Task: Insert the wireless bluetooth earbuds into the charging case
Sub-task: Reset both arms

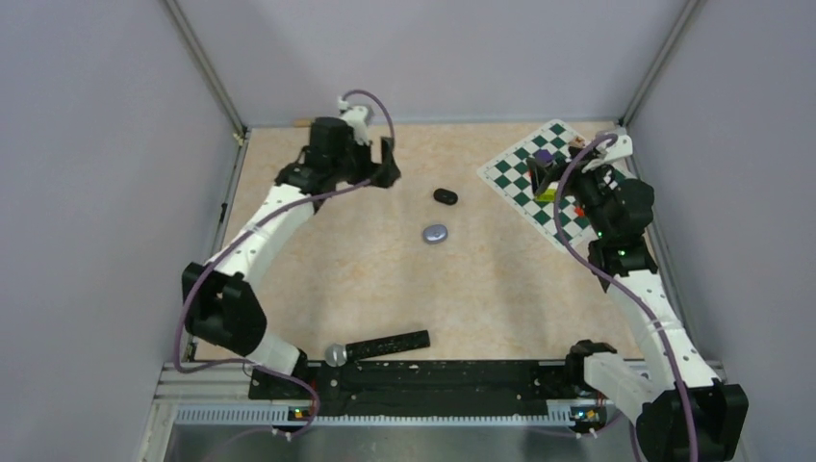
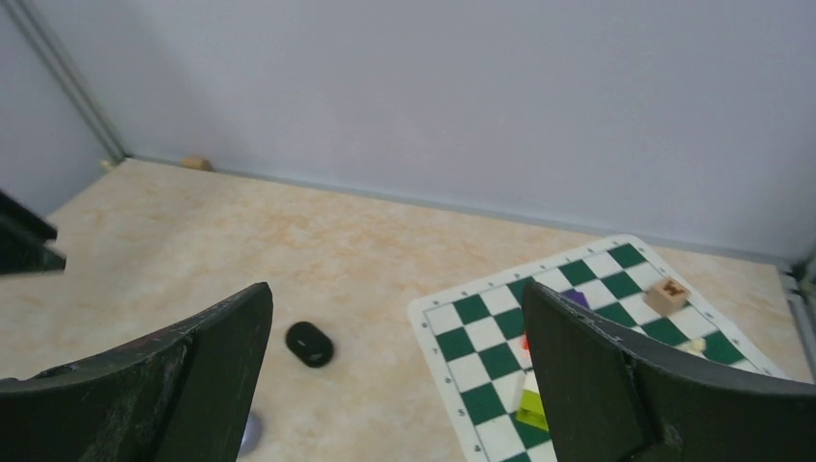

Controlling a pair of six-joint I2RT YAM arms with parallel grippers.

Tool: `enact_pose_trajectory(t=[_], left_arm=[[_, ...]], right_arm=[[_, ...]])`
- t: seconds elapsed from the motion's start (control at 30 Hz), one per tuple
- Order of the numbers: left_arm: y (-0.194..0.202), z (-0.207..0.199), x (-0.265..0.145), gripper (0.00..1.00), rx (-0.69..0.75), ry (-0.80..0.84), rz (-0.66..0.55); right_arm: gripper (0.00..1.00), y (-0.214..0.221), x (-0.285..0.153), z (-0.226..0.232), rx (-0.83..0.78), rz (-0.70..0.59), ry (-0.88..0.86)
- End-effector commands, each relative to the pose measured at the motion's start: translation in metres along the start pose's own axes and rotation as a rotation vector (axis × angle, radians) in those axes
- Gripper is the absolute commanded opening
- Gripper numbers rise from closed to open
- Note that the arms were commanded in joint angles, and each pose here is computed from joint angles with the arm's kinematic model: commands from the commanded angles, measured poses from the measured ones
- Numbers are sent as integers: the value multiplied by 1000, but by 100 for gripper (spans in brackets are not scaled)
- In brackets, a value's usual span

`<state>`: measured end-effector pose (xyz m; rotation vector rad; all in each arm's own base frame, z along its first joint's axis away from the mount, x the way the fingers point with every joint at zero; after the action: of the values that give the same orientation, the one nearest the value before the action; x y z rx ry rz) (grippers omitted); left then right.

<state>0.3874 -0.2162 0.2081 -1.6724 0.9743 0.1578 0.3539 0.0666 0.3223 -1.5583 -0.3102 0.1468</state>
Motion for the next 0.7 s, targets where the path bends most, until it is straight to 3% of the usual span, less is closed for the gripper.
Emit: enact_pose_trajectory(t=[0.0, 0.1, 0.2, 0.33, 0.43, 0.67], left_arm=[[-107, 31, -104, 99, 93, -125, -340], [-131, 51, -169, 99, 175, -264, -515], [-126, 55, -218, 99, 240, -368, -688], [-108, 48, -248, 99, 328, -375, -695], [-99, 31, -257, 99, 401, -292, -687], [-95, 31, -246, 99, 406, -265, -639]], right_arm=[[99, -33, -8, 37, 137, -86, -184], [99, -47, -10, 47, 217, -87, -203], [99, -64, -16, 57, 229, -61, -230], [99, -84, -25, 73, 142, -33, -284], [99, -88, -30, 74, 49, -13, -300], [99, -88, -22, 42, 8, -26, -108]])
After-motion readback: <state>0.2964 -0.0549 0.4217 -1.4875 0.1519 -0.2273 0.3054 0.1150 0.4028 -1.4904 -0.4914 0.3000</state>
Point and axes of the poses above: each gripper's point midway between its finger pads, its own x axis out along the fingers, its own z axis along the line the jaws close on, y = z × x, the point moved 1 cm from there along -x, back along the fingers, and after that the axes turned 4 degrees about -x, right-handed, at the moved point
